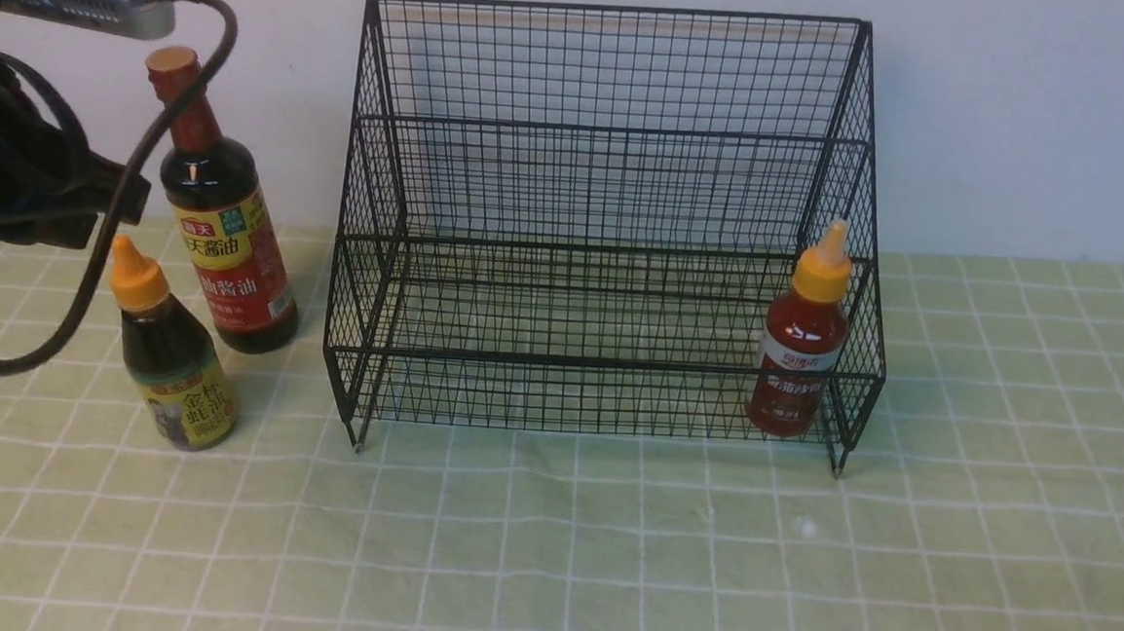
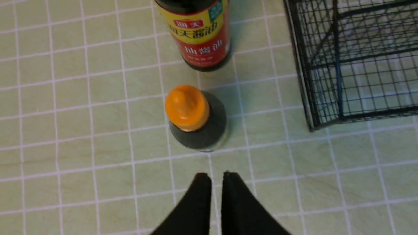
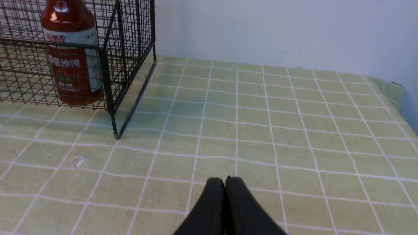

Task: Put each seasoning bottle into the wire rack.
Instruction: Use the left arm to grab the condiment bottle closest to it

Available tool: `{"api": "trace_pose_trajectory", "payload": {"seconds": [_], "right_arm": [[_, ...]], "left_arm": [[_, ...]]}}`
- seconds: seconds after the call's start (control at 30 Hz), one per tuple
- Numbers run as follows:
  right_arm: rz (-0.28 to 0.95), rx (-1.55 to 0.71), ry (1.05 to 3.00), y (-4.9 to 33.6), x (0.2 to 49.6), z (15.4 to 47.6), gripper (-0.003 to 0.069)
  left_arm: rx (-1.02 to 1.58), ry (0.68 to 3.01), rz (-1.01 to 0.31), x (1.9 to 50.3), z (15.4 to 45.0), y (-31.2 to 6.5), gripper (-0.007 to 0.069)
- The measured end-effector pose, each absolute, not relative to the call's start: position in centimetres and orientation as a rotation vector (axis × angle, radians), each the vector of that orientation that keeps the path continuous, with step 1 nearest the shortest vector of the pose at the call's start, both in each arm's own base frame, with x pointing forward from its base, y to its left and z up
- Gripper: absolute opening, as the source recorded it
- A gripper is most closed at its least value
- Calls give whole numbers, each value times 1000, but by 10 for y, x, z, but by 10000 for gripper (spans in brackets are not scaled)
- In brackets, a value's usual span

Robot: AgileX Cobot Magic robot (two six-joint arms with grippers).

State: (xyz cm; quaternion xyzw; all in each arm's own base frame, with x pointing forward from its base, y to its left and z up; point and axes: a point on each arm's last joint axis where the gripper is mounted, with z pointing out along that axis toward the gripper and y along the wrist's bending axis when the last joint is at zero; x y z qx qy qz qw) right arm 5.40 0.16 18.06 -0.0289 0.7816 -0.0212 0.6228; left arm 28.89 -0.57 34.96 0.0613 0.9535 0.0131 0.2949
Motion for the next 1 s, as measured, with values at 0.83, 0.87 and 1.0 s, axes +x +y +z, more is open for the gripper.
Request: {"api": "trace_pose_trajectory", "payload": {"seconds": [0.83,0.87,1.0], "right_arm": [[-47,-65,1795,2,54,181,-15],[-47,-65,1795,2,54,181,-15],[-46,-65,1795,2,54,181,-15]], "left_arm": [[120,2628,95,363,258,-2,475],[120,2637,95,364,255,-2,452],[116,2675,95,364,249,-2,331]]}}
